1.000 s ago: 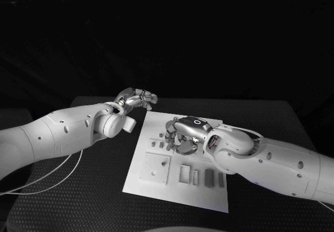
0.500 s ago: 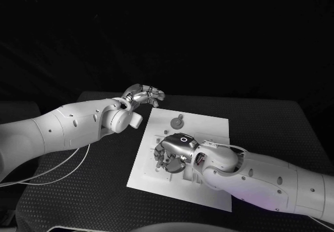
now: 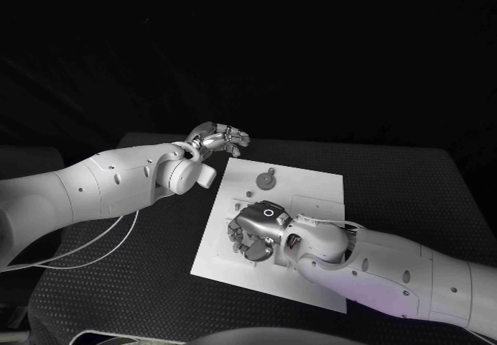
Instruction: Assemble the parts on the task board
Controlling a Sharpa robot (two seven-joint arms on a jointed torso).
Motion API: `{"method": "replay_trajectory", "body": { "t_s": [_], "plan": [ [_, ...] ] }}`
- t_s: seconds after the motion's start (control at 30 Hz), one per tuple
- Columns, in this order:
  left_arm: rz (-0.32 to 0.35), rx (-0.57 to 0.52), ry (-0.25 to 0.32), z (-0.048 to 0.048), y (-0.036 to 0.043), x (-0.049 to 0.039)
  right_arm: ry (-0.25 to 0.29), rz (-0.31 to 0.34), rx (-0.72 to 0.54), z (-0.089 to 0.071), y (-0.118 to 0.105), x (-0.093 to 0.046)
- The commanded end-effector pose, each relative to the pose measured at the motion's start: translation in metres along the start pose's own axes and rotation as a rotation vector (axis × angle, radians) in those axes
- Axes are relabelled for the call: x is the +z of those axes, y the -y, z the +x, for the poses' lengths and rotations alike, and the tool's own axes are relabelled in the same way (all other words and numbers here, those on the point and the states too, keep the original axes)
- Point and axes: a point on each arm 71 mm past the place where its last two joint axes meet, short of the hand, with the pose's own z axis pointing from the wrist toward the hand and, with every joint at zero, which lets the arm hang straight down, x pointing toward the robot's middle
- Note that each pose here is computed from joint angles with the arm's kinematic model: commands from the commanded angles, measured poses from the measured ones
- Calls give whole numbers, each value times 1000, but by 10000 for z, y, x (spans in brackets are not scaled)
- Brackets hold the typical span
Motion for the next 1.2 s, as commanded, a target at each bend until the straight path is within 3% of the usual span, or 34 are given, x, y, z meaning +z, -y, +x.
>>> {"method": "replay_trajectory", "body": {
  "t_s": [0.03,0.43,1.2],
  "plan": [
    [14,-11,-12,24,22,8,14,-7,-53,-1,-23,17],
    [16,-14,-24,75,31,23,-14,2,-71,101,16,27],
    [15,-14,-23,75,30,25,-36,3,-64,172,18,55]
  ]
}}
